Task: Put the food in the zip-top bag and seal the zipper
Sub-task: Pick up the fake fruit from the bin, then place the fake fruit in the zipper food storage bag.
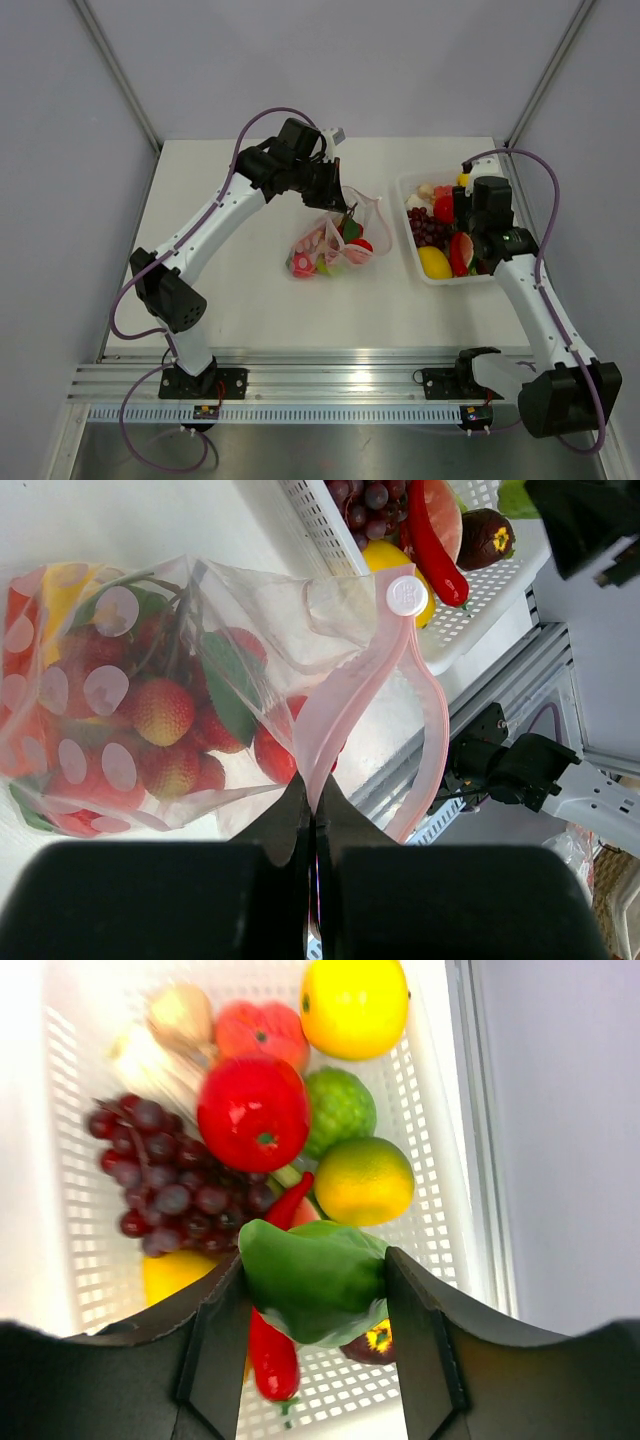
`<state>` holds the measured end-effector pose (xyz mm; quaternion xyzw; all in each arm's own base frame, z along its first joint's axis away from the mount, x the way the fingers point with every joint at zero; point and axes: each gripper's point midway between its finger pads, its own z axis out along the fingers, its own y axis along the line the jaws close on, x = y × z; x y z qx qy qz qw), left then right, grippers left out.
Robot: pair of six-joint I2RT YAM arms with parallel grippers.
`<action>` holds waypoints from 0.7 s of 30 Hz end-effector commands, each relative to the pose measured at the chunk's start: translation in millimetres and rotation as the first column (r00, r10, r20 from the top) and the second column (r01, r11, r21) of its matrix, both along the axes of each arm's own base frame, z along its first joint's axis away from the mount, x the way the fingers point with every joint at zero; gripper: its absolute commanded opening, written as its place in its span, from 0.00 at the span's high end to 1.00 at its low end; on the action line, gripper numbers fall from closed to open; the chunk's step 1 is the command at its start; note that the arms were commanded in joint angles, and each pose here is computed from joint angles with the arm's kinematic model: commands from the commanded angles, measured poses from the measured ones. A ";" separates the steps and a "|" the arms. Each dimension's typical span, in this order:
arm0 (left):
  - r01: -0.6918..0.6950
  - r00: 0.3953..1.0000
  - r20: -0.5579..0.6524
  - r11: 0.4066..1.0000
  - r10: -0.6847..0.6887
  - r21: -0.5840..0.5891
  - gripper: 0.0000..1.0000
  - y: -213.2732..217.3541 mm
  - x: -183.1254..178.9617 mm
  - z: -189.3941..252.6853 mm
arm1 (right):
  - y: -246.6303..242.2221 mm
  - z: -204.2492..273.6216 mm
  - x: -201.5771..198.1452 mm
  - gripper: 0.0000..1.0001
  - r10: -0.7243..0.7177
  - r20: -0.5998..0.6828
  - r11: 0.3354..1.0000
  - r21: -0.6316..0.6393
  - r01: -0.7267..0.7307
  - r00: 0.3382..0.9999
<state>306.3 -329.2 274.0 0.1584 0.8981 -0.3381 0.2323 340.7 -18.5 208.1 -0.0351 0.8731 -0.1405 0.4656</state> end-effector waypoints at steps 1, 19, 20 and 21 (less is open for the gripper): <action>0.020 0.997 0.069 0.996 -0.014 -0.088 1.00 -9.6 6.6 31.4 | 17.4 36.7 -6.4 0.85 0.036 0.098 0.992 0.121 -0.048 0.995; 0.015 0.999 0.053 0.996 -0.011 -0.093 1.00 -14.3 10.6 28.9 | 133.1 200.9 -51.9 0.90 0.324 0.521 0.645 0.489 -0.587 0.790; 0.017 0.999 0.051 0.995 -0.012 -0.100 1.00 -15.7 10.6 30.0 | 138.9 204.9 -53.2 0.90 0.318 0.528 0.613 0.519 -0.596 0.787; 0.017 0.999 0.046 0.995 -0.013 -0.101 1.00 -17.6 12.2 27.5 | 144.4 206.6 -54.2 0.90 0.329 0.536 0.586 0.530 -0.613 0.778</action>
